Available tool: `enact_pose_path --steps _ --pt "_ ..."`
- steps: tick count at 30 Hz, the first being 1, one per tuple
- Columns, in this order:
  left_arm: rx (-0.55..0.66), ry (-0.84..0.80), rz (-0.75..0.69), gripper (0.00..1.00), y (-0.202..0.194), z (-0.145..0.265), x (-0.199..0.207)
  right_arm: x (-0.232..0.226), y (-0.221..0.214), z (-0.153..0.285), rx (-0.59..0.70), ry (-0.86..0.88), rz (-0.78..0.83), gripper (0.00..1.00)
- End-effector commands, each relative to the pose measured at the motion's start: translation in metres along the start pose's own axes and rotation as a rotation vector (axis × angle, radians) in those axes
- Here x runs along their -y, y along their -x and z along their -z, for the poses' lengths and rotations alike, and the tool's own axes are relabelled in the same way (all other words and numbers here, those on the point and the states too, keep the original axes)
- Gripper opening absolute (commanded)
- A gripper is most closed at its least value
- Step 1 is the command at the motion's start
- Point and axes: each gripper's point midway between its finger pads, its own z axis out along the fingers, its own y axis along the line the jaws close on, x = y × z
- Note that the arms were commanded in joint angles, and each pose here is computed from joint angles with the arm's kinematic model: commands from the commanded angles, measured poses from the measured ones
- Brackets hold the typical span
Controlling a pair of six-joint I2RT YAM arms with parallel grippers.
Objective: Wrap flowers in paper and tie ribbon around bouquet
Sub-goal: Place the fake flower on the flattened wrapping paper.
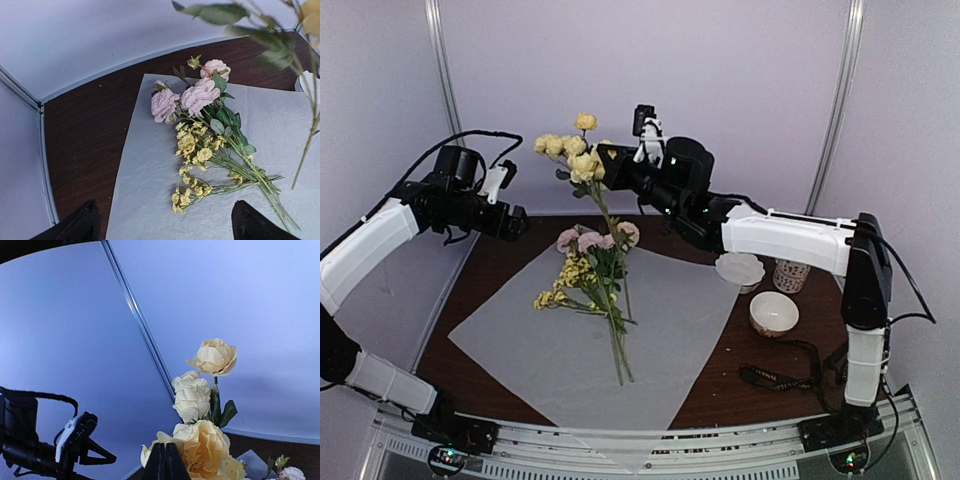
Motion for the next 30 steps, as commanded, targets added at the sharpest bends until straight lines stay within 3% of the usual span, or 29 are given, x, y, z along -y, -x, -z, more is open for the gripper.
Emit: enact_pose_path --steps 1,6,10,12,17,21,25,30 --pt "0.028 0.005 0.010 0.94 0.010 0.000 -0.002 0.036 -0.072 -0.006 -0.059 -0.129 -0.018 0.00" --pt "0.022 -0.020 0.016 0.94 0.009 -0.003 0.002 0.071 -0.156 -0.005 -0.179 -0.236 0.040 0.00" --pt "0.012 0.007 0.026 0.94 0.007 -0.005 -0.003 0.089 -0.195 -0.002 -0.251 -0.267 0.081 0.00" --pt "0.005 0.013 0.029 0.94 0.005 -0.007 -0.004 0.085 -0.199 -0.004 -0.269 -0.219 0.079 0.09" --pt "-0.036 0.050 0.044 0.94 -0.003 -0.018 -0.011 0.059 -0.167 -0.010 -0.275 -0.115 0.108 0.38" --pt "-0.078 0.058 0.041 0.94 -0.010 -0.028 -0.011 0.055 -0.116 0.007 -0.222 -0.143 0.095 0.62" --pt "-0.112 0.071 0.036 0.93 -0.017 -0.038 -0.012 0.045 -0.076 0.033 -0.230 -0.141 0.090 0.72" --pt "-0.150 0.130 0.042 0.92 -0.024 -0.041 -0.016 0.058 -0.077 0.074 -0.446 -0.168 0.161 0.74"
